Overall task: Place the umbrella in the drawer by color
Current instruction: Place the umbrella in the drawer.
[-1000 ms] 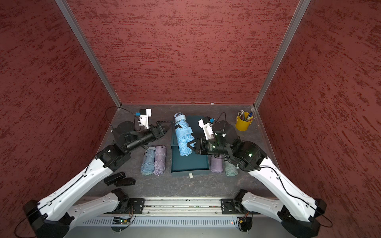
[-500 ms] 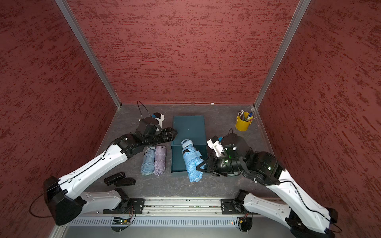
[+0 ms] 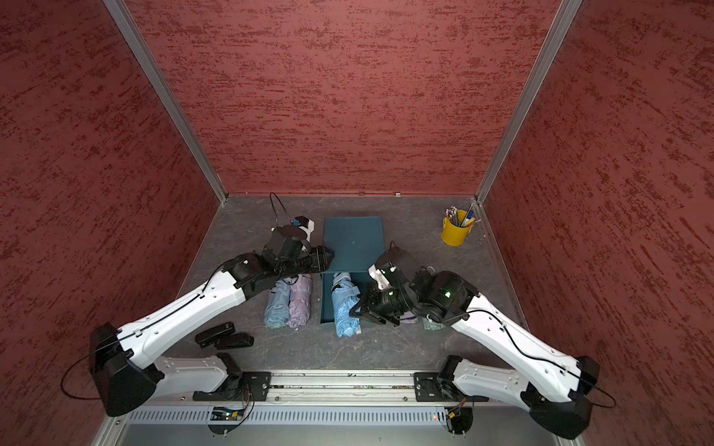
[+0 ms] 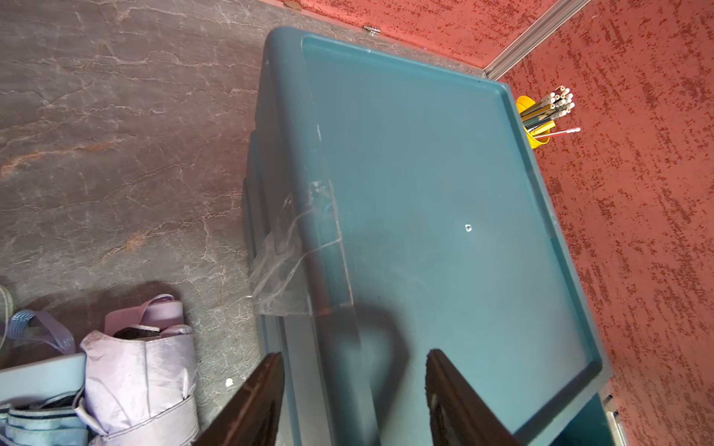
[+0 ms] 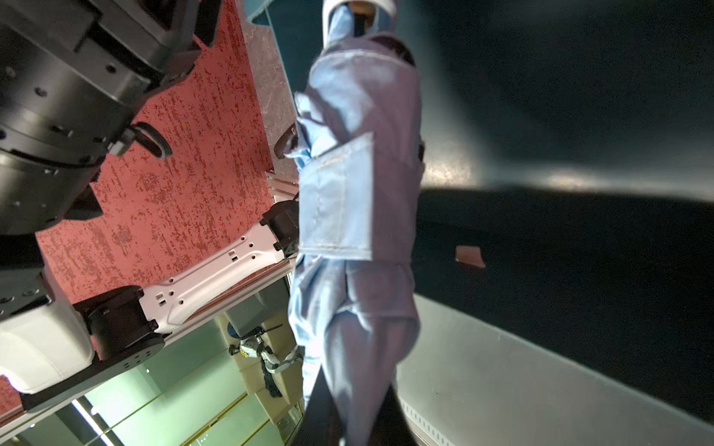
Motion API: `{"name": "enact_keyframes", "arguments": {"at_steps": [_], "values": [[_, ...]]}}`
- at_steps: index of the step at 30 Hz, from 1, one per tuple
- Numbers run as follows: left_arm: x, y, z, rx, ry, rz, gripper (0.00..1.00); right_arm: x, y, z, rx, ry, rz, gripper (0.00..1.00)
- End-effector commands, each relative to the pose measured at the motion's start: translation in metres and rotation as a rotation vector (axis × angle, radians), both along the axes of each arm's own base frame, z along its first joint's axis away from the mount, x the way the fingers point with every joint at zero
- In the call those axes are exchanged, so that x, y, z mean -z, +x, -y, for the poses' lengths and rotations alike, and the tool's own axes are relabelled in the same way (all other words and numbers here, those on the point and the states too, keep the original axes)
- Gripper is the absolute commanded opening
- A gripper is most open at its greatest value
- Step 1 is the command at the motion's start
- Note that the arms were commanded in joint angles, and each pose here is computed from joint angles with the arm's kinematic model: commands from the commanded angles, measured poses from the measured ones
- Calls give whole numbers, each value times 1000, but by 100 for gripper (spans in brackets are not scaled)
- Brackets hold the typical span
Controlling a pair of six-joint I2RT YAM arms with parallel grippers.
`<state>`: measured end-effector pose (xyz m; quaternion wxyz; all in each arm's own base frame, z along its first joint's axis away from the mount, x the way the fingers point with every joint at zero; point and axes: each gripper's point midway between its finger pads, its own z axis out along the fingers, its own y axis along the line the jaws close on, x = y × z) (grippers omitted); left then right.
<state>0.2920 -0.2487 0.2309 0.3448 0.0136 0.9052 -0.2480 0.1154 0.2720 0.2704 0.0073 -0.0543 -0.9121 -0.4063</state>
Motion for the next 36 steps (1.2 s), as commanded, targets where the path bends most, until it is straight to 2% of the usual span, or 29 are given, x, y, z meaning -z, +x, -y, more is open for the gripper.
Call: {"name": "enact_keyframes", "arguments": {"at_steps": [1, 14, 26, 27, 29, 31, 35, 36], "values": [[9, -2, -4, 9, 47, 7, 60, -13, 21, -21, 22, 69, 74, 0], [17, -10, 0, 44, 53, 8, 58, 4, 61, -31, 126, 22, 151, 0], [14, -13, 2, 55, 44, 10, 58, 32, 76, -34, 157, -20, 199, 0], [15, -14, 3, 57, 44, 9, 59, 31, 76, -37, 144, -10, 204, 5], [16, -15, 4, 60, 38, 1, 59, 25, 73, -44, 109, 17, 223, 25], [15, -15, 5, 54, 30, -6, 59, 20, 72, -45, 89, 7, 252, 40], [13, -16, 4, 37, 18, -6, 59, 18, 67, -37, 67, -34, 275, 67], [12, -15, 3, 30, 18, -4, 59, 19, 64, -36, 53, -47, 275, 70]]}}
